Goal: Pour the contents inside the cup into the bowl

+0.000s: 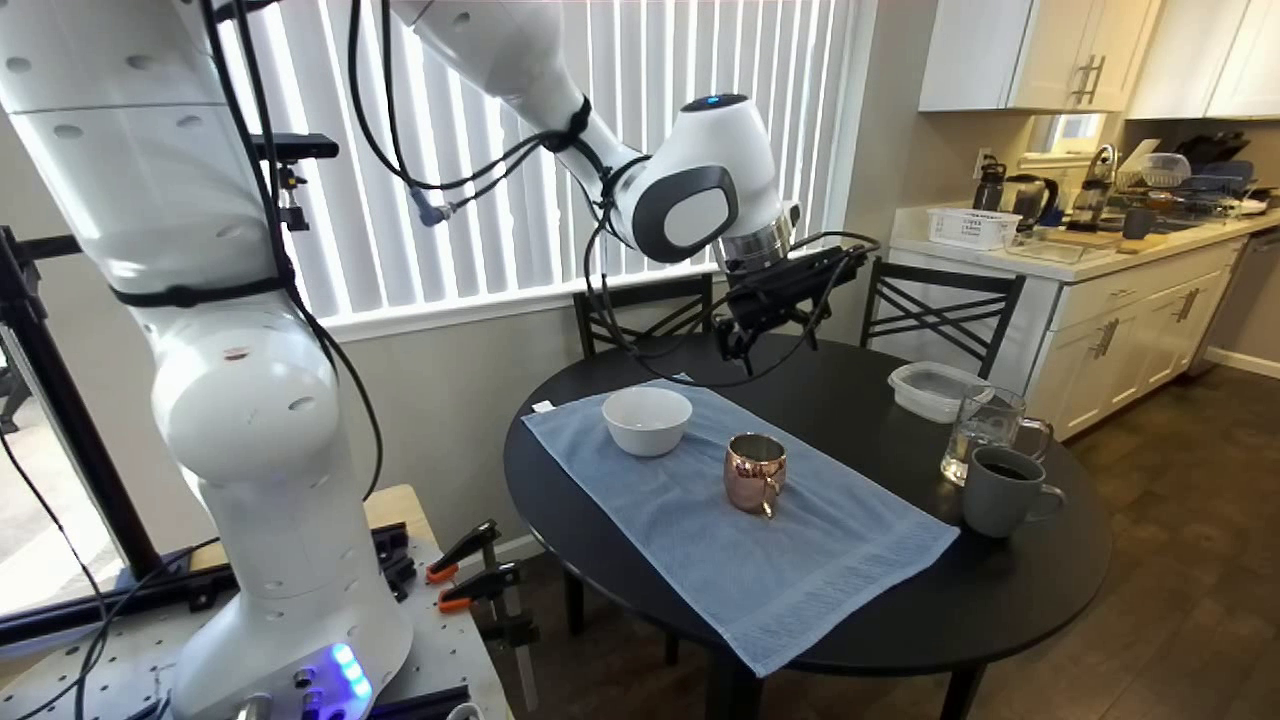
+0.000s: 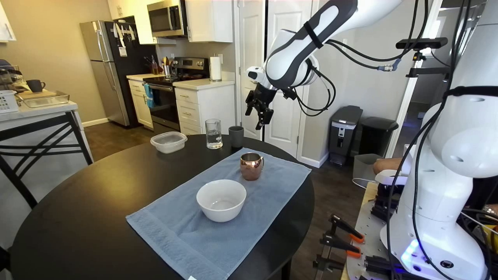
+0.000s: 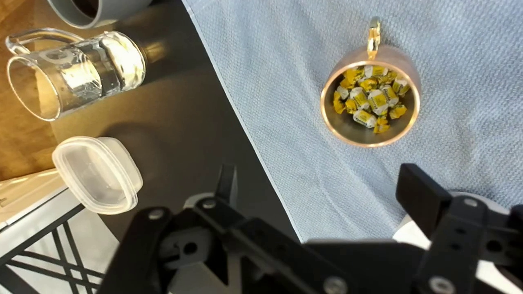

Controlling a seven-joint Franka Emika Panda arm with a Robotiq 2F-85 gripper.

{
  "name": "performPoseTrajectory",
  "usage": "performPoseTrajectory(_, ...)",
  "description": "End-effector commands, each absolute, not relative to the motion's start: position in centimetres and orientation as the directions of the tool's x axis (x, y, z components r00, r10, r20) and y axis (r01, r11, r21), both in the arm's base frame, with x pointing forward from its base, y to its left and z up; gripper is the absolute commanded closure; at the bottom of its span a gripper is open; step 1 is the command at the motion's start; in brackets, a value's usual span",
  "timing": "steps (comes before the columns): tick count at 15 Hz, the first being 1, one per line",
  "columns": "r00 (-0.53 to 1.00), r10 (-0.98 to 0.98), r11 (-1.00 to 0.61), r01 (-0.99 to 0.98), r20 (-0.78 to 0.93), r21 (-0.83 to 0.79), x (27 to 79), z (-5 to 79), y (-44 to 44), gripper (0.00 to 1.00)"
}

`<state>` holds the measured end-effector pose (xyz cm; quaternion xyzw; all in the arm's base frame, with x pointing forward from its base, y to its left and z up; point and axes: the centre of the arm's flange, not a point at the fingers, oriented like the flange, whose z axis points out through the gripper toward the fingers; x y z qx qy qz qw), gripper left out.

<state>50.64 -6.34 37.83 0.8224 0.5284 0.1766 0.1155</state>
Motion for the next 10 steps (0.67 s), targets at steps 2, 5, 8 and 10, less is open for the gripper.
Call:
performPoseTrajectory(2, 0.234, 0.950, -0.282, 0.926, 0.207, 0.251, 51.1, 35.2, -8.6, 0.00)
performPoseTrajectory(5, 0.176, 0.956, -0.204, 0.974, 0.234, 0.101, 50.8, 33.9, -10.0, 0.00)
performPoseTrajectory(8, 0.212, 0.959, -0.216, 0.976, 0.186, 0.001, 50.1, 33.5, -13.1, 0.00)
performPoseTrajectory(10, 0.233, 0.958, -0.234, 0.972, 0.166, -0.009, 50.2, 32.8, -15.5, 0.00)
